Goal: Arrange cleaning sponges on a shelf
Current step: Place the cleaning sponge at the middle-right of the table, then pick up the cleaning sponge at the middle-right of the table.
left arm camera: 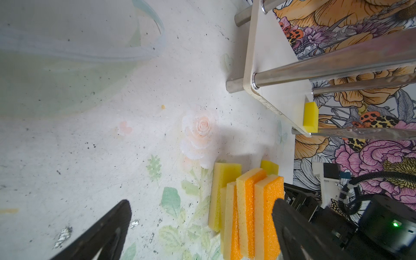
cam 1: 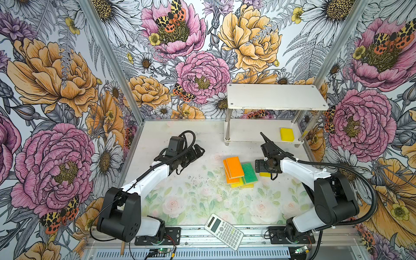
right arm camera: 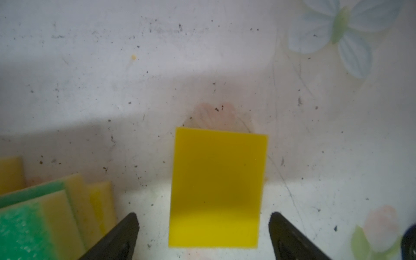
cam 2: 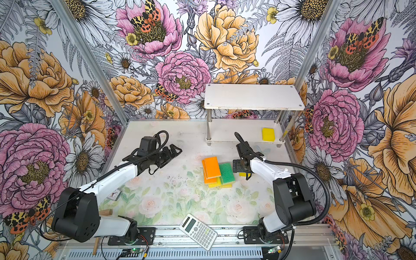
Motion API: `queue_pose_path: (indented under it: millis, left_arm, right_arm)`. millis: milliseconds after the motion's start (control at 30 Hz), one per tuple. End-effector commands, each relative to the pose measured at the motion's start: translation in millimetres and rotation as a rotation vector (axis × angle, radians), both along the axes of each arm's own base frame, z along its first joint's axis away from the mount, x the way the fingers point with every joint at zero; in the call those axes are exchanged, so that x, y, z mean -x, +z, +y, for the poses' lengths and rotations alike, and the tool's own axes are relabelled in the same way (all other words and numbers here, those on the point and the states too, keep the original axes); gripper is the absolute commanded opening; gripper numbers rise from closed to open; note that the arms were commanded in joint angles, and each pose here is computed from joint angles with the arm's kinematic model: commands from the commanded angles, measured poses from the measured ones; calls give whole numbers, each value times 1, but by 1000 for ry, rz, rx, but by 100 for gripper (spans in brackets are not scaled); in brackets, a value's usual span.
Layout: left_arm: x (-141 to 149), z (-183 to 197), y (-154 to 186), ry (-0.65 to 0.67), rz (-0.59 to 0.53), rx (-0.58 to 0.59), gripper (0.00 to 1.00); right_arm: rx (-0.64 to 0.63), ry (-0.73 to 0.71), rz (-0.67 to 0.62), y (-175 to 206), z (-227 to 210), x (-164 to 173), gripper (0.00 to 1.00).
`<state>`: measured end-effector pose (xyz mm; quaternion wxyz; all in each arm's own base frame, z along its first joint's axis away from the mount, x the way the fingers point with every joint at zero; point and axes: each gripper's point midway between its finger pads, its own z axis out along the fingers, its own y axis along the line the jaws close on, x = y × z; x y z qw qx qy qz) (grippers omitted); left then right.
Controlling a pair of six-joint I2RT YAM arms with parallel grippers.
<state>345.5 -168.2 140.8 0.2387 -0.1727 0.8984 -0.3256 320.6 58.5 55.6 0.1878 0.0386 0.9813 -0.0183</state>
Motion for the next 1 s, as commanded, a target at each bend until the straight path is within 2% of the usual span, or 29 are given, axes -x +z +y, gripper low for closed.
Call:
queue_pose_path:
  millis: [0, 200, 400, 600, 967]
  left_arm:
    - [2, 1, 1, -12, 2, 8, 99]
    - [2, 1, 0, -11, 6, 8, 99]
    - [3, 1, 0, -12, 7, 8, 99]
    - [3, 1, 1, -12, 4, 10, 99]
    - [4, 1, 2, -11, 2, 10, 99]
  right_arm:
    - [-39, -34, -9, 5, 0, -3, 93]
    - [-33, -65, -2, 2, -7, -5, 100]
    - [-38, -78, -41, 14, -9, -9, 100]
    - [16, -71, -62, 21, -19, -7, 100]
    - [-111, -106, 37, -5, -4, -2, 100]
